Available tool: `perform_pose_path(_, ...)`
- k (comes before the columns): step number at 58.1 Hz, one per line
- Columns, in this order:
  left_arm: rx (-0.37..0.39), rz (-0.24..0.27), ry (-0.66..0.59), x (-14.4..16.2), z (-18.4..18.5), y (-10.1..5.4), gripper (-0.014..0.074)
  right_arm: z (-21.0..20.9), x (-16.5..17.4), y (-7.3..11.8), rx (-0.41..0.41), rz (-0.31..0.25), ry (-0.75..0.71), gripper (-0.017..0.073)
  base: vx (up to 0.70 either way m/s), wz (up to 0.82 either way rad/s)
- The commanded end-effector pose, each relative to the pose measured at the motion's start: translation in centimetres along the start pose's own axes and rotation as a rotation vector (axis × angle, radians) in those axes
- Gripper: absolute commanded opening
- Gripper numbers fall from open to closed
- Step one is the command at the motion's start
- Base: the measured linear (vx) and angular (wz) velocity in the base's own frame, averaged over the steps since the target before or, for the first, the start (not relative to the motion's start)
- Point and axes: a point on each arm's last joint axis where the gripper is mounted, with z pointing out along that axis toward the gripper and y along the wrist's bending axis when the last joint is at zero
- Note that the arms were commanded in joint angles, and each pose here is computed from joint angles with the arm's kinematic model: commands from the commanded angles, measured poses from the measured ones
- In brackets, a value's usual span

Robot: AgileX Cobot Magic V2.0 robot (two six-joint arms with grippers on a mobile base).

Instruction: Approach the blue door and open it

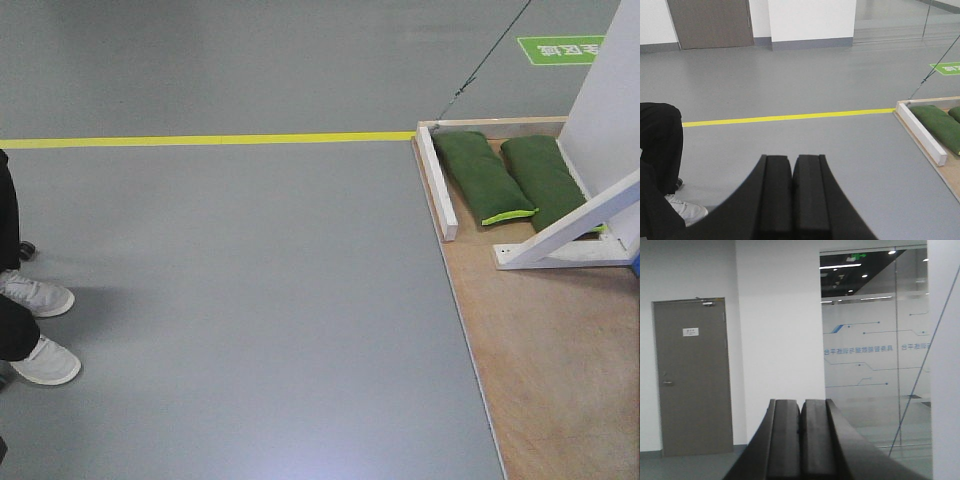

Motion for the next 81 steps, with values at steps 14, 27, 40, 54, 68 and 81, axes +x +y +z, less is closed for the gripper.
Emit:
perform_pose_path(14, 0.007, -0.008, -0.123, -1.7, -0.4, 0.0, 0.0073, -0.6, -1.9, -1.9, 0.197, 0.226, -0.186, 0.0012, 0.0, 0.0)
perform_pose_path(27, 0.007, -0.008, -0.123, -1.7, -0.4, 0.0, 0.0073, -1.1, -3.2, -2.6, 0.204, 0.519, -0.381, 0.0012, 0.0, 0.0)
perform_pose_path(40, 0.007, -0.008, -0.123, -1.7, -0.4, 0.0, 0.0073, -1.6, -4.6, -3.1, 0.123, 0.726, -0.579, 0.0012, 0.0, 0.0)
perform_pose_path(54, 0.007, -0.008, -0.123, -1.7, -0.4, 0.0, 0.0073, -0.9, -4.3, -6.9, 0.186, 0.786, -0.621, 0.0012, 0.0, 0.0)
perform_pose_path(68, 0.007, -0.008, -0.123, -1.7, -0.4, 0.0, 0.0073, -0.6, -4.0, -9.6, 0.209, 0.863, -0.677, 0.0012, 0.0, 0.0)
perform_pose_path(81, 0.007, -0.008, -0.123, -1.7, -0.4, 0.0, 0.0073, -1.2, 0.2, -12.4, 0.293, 1.035, -0.69, 0.0012, 0.0, 0.0)
